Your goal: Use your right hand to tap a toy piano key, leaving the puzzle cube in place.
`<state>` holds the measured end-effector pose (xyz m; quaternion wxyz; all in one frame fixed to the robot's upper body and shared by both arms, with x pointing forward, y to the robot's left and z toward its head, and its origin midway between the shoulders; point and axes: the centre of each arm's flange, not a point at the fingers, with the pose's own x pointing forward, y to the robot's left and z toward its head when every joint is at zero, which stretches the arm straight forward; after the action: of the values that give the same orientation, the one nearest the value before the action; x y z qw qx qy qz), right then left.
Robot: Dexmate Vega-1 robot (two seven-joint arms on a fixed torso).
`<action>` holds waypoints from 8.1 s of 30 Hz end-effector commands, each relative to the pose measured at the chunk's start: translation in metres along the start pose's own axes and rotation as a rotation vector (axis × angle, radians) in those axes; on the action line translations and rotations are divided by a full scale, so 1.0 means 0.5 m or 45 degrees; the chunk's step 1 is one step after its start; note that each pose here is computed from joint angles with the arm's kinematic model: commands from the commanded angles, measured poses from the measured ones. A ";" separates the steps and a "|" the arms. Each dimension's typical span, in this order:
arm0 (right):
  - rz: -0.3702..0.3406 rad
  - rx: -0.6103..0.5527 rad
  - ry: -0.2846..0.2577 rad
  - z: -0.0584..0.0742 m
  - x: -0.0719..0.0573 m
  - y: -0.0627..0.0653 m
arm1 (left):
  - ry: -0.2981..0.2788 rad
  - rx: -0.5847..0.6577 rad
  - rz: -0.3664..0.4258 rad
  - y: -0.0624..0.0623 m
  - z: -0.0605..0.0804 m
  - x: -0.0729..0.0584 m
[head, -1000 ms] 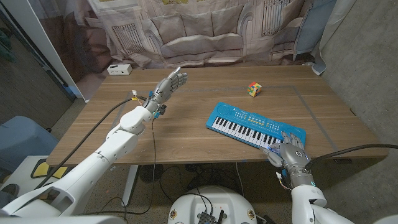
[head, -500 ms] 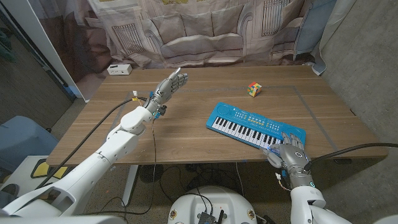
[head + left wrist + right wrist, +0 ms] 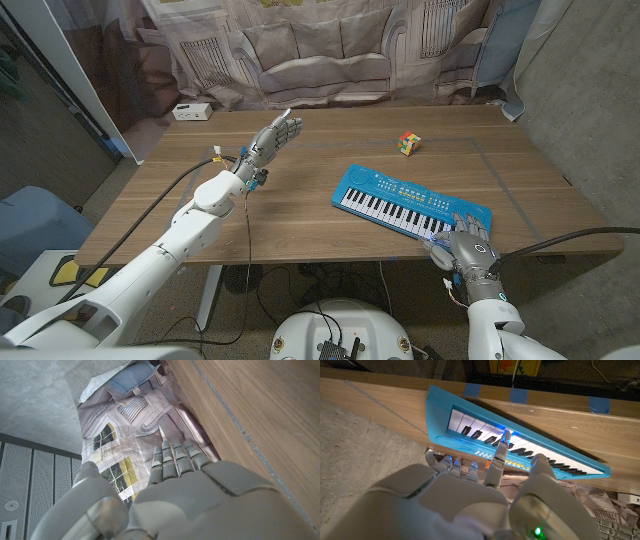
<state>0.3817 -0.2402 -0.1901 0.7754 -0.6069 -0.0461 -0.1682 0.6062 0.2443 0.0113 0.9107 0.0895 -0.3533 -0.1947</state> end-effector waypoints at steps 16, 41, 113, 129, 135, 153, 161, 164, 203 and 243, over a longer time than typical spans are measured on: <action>-0.031 -0.009 -0.003 0.009 0.003 -0.017 | -0.007 -0.010 0.004 0.005 -0.002 0.005; -0.066 0.021 -0.005 -0.003 -0.006 -0.025 | -0.002 -0.017 0.005 0.002 -0.008 0.007; -0.173 0.115 -0.040 0.005 -0.004 -0.044 | 0.004 -0.043 0.014 0.013 -0.025 0.000; -0.294 0.204 -0.120 0.016 0.016 -0.057 | -0.008 -0.044 0.012 0.020 -0.024 0.009; -0.332 0.260 -0.148 0.015 0.026 -0.064 | -0.015 -0.041 0.007 0.020 -0.021 0.012; -0.380 0.459 -0.244 0.021 0.045 -0.084 | -0.010 -0.029 0.001 0.034 -0.008 0.010; -0.390 0.506 -0.278 0.024 0.051 -0.093 | -0.005 -0.034 -0.001 0.033 -0.011 0.004; -0.388 0.520 -0.295 0.025 0.056 -0.096 | -0.005 -0.031 0.003 0.031 -0.013 0.001; -0.310 0.745 -0.545 0.023 0.208 -0.174 | -0.002 -0.055 0.126 0.007 -0.012 -0.036; -0.189 0.976 -0.783 0.039 0.361 -0.220 | -0.003 -0.076 0.285 -0.026 -0.020 -0.069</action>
<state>0.5011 -0.2817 -0.0448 0.8754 -0.3234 -0.3579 -0.0311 0.5872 0.2473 -0.0161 0.9271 0.0335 -0.3548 -0.1166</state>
